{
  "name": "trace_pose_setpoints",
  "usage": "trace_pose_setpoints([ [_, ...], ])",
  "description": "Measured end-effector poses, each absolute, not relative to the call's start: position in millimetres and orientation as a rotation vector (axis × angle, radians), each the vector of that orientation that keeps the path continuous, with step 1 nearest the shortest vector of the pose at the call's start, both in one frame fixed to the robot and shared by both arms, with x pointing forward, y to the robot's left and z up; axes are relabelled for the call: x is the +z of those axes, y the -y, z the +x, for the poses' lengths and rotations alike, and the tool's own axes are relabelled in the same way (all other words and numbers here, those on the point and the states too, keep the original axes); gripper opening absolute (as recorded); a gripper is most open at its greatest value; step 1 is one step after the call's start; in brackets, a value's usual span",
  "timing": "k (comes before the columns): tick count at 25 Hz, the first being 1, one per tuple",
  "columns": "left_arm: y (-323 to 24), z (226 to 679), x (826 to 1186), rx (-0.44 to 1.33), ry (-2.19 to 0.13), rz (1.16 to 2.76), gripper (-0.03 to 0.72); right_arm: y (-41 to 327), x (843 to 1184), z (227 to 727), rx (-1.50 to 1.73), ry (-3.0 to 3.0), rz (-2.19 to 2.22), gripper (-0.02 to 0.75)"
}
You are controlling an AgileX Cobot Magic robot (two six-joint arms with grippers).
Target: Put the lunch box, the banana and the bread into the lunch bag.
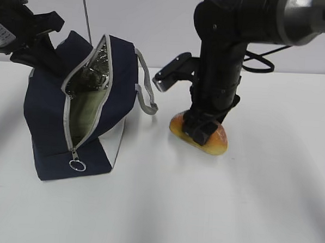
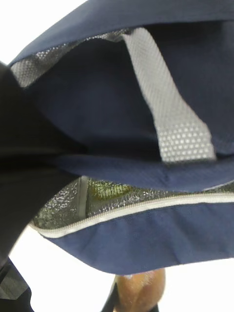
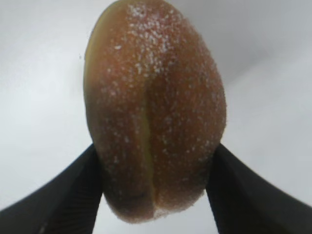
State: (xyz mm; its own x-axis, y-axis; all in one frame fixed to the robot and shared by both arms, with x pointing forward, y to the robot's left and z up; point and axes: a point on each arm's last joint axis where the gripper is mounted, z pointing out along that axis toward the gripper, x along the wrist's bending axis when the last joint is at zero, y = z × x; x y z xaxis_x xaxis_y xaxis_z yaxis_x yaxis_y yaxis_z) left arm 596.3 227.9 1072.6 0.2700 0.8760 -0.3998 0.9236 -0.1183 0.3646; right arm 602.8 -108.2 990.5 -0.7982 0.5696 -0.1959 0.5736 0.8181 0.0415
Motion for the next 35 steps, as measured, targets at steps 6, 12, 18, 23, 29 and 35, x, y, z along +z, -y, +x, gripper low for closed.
trace_pose_setpoints([
  [6, -228, 596, 1073, -0.115, -1.617, 2.003, -0.003, 91, 1040, 617, 0.236, -2.727, 0.957, 0.458],
  [12, -228, 596, 1073, -0.115, -1.617, 2.003, -0.003, 71, 1081, 620, 0.612, -2.659, 1.148, 0.458],
  [18, -228, 596, 1073, -0.115, -1.617, 2.003, -0.003, 43, 1073, 620, 0.993, -2.692, 1.424, 0.458],
  [23, -228, 596, 1073, -0.116, -1.617, 2.002, -0.003, 27, 1032, 632, 1.05, -2.708, 1.691, 0.458],
  [29, -228, 596, 1073, -0.117, -1.617, 2.003, -0.003, 15, 1004, 643, 1.128, -2.644, 1.923, 0.501],
  [35, -228, 596, 1073, -0.118, -1.617, 2.003, -0.003, 16, 1004, 643, 1.146, -2.672, 1.911, 0.637],
])
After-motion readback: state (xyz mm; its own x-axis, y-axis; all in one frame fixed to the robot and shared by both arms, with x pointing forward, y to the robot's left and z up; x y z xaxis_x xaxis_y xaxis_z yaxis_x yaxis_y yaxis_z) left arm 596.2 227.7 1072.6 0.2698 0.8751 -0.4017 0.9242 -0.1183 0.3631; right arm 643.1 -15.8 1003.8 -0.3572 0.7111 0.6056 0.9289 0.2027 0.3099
